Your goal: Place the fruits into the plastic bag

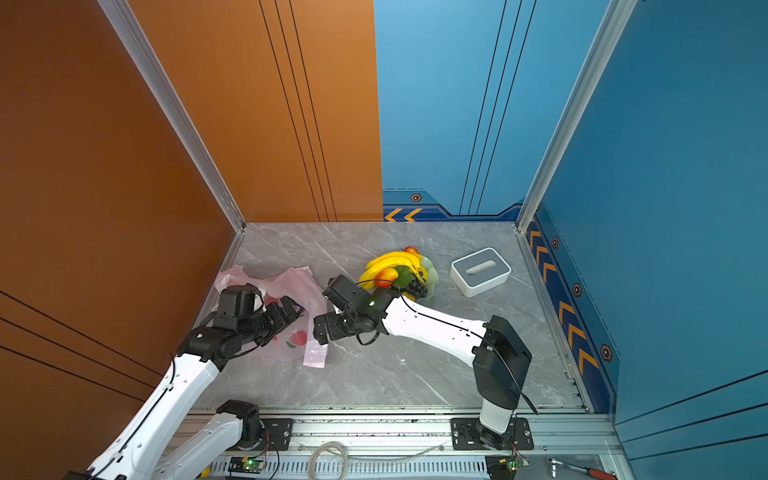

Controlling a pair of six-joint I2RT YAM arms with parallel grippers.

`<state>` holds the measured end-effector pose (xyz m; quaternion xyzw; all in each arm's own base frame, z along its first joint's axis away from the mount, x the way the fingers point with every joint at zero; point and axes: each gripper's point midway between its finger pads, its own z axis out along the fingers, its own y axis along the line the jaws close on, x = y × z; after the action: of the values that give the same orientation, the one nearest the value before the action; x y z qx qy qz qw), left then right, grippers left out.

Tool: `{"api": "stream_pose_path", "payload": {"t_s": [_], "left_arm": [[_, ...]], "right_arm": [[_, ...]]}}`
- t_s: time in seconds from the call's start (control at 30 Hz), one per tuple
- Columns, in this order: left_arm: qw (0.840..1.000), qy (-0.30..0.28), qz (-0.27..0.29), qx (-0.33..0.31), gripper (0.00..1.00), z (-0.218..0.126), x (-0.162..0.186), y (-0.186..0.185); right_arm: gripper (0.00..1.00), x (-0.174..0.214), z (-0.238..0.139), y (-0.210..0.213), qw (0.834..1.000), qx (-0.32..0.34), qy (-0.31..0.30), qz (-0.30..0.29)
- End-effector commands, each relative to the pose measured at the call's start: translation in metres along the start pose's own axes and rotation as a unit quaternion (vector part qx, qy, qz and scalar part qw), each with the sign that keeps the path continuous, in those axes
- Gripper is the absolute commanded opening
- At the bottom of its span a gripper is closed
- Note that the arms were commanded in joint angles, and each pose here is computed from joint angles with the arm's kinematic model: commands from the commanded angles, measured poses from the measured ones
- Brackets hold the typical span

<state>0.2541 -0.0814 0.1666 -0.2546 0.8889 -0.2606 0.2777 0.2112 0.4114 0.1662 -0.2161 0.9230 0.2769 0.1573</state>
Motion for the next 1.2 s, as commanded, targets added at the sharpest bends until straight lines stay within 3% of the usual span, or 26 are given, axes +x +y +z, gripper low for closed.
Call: {"api": "stream_pose_path", "payload": {"t_s": [0.0,0.27,0.4,0.47,0.6,0.63,0.87,1.03,1.17], "left_arm": [[1.0,0.01,-0.014,-0.006,0.98,-0.001,0.004,0.003],[1.0,0.011,-0.028,0.0,0.98,-0.003,0.003,-0.001],[0.999,0.007,-0.041,0.01,0.98,-0.006,0.001,-0.005],[0.999,0.007,-0.049,0.017,0.98,-0.008,0.0,-0.008],[0.997,0.017,-0.069,0.037,0.98,-0.011,0.002,-0.015],[0.996,0.023,-0.075,0.047,0.98,-0.011,0.004,-0.018],[0.973,0.141,-0.107,0.149,0.98,-0.006,0.035,-0.055],[0.956,0.203,-0.086,0.193,0.98,-0.017,0.059,-0.076],[0.933,0.272,-0.065,0.228,0.98,-0.028,0.088,-0.097]], "right_arm": [[1.0,0.003,0.008,0.021,0.999,-0.035,-0.001,-0.005],[0.95,0.005,0.042,0.027,0.999,-0.044,0.017,-0.007],[0.78,0.003,0.055,0.02,1.0,-0.028,0.007,0.011],[0.6,-0.001,0.058,0.019,0.999,-0.029,-0.006,0.022],[0.09,-0.017,0.046,0.015,0.998,-0.017,-0.051,0.029],[0.02,-0.021,0.041,0.013,0.998,-0.011,-0.062,0.029],[0.0,-0.06,0.014,-0.033,0.99,0.043,-0.116,0.061],[0.0,-0.093,-0.004,-0.059,0.985,0.053,-0.146,0.075],[0.0,-0.115,-0.014,-0.07,0.983,0.059,-0.158,0.075]]}}
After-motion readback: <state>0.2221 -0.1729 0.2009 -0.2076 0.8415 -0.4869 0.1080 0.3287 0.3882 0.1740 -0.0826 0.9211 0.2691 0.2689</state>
